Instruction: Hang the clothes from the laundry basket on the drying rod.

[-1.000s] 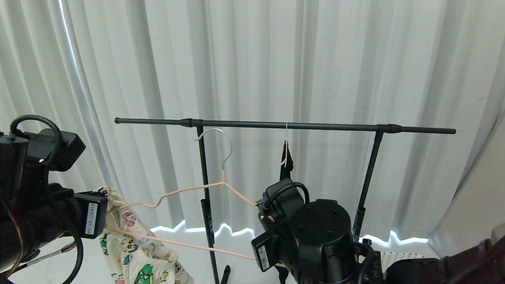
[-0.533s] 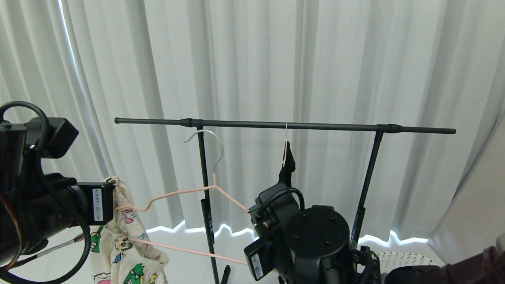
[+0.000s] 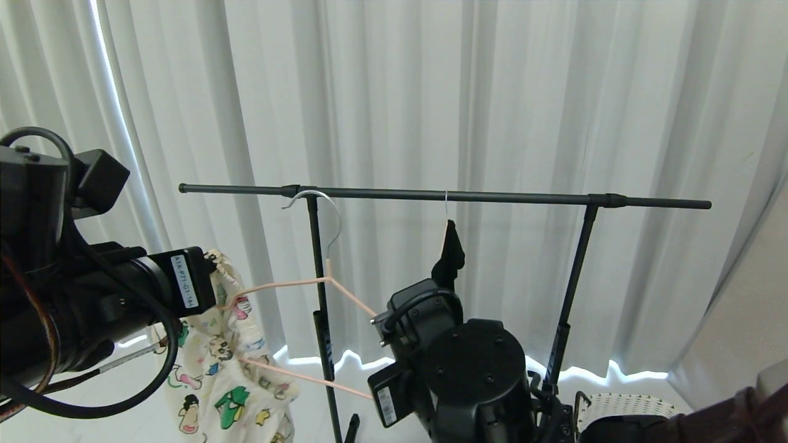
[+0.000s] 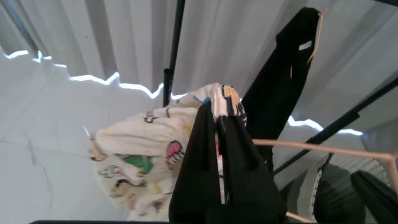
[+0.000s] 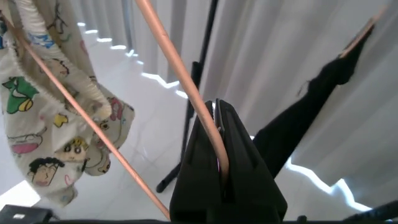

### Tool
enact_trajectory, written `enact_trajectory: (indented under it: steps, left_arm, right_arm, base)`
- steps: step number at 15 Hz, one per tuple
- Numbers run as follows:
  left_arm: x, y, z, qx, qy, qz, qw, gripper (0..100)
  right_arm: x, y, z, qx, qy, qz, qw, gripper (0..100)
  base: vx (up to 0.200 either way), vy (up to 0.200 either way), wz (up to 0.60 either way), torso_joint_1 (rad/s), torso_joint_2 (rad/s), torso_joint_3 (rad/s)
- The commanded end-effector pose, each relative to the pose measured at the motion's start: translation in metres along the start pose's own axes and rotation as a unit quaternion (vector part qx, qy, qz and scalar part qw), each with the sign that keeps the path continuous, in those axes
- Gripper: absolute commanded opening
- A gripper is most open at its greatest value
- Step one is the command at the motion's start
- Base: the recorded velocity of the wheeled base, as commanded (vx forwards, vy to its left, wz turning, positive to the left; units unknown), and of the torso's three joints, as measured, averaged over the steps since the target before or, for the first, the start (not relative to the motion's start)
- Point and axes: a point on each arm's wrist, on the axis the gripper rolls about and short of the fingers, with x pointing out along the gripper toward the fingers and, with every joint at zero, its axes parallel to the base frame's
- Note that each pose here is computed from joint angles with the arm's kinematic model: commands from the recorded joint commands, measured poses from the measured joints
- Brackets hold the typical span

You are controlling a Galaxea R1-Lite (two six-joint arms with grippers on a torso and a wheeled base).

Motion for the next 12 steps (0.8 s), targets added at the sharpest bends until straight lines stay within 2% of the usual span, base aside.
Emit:
enact_trajectory:
  steps: [1, 4, 6, 9, 12]
  left_arm:
    - [0.005, 0.0, 0.001, 0.002, -0.002, 0.02, 0.9998, 0]
    - [0.013, 0.0, 0.0, 0.007, -0.004, 0.059, 0.9982, 0]
    - [0.019, -0.003, 0.002, 0.009, -0.004, 0.069, 0.9975, 0]
    - [0.022, -0.01, 0.011, 0.008, -0.013, 0.068, 0.9976, 0]
    - [0.018, -0.023, 0.006, 0.022, -0.007, 0.038, 0.999, 0]
  right_arm:
    - [0.005, -0.014, 0.001, -0.002, -0.001, -0.038, 0.9993, 0]
    - [0.003, -0.047, 0.007, -0.019, -0.001, -0.09, 0.9957, 0]
    - [0.0, -0.061, 0.013, -0.018, -0.005, -0.108, 0.9939, 0]
    - [-0.002, -0.063, 0.015, -0.02, -0.008, -0.111, 0.9936, 0]
    - [-0.006, -0.054, 0.014, -0.023, -0.009, -0.096, 0.9951, 0]
  base:
    - [0.0, 0.0, 0.0, 0.0, 0.0, 0.0]
    - [0.0, 0.0, 0.0, 0.0, 0.0, 0.0]
    - [0.0, 0.0, 0.0, 0.0, 0.0, 0.0]
    - [0.0, 0.0, 0.0, 0.0, 0.0, 0.0]
    - [0.0, 0.0, 0.0, 0.0, 0.0, 0.0]
